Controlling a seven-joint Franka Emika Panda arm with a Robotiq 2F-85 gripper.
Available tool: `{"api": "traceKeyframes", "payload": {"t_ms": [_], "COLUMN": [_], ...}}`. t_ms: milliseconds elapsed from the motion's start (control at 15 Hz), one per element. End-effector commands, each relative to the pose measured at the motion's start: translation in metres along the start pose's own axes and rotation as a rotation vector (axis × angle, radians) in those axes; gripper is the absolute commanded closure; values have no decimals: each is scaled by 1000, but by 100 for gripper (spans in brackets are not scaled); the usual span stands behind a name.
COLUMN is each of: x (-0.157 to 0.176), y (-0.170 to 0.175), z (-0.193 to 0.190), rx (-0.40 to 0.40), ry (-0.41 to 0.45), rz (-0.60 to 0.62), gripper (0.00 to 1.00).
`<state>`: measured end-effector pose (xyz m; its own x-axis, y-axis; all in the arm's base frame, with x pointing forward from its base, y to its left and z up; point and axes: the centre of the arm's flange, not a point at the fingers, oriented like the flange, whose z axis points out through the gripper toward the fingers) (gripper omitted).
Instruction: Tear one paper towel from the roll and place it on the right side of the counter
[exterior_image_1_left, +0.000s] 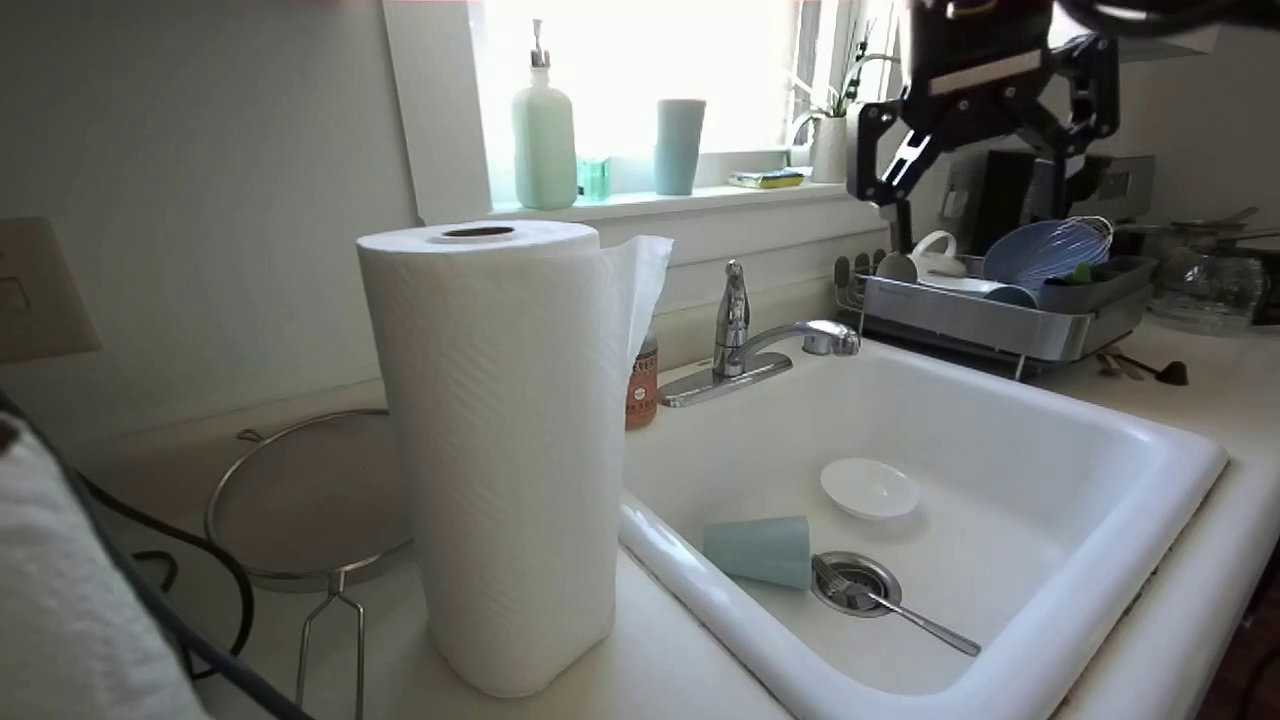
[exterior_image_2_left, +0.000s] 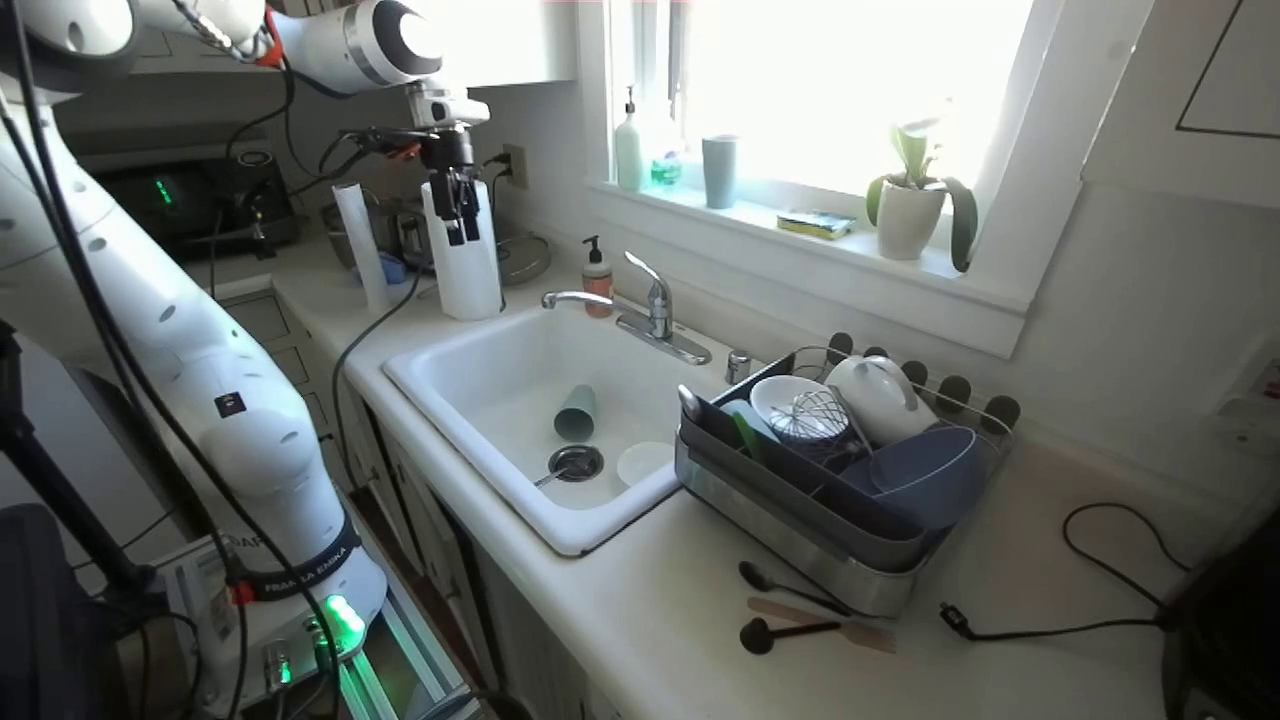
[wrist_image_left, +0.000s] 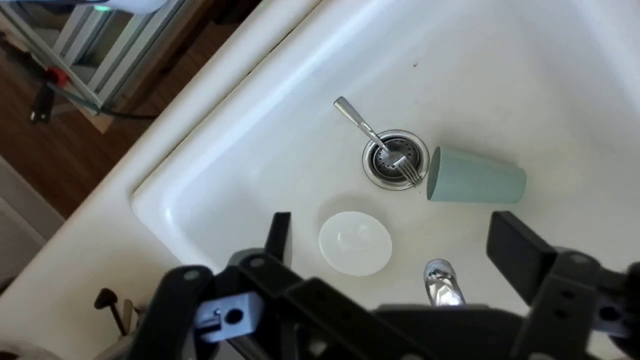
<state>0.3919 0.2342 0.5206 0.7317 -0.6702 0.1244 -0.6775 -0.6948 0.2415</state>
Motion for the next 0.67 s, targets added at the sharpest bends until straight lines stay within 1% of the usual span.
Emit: {"api": "traceKeyframes", "payload": {"t_ms": [0, 200, 267, 400, 467, 533, 600], "x": [-9, -26, -30, -40, -35, -39, -41], "y": [-38, -69, -77, -91, -69, -76, -79], "z": [-28, -44, -48, -56, -48, -52, -53], "rx": [78, 189, 234, 344, 271, 306, 320], "ry": [-56, -43, -50, -13, -36, -35, -36], "rz": [170, 286, 320, 361, 310, 325, 332], "gripper": [0, 0, 0, 0, 0, 0, 0]}}
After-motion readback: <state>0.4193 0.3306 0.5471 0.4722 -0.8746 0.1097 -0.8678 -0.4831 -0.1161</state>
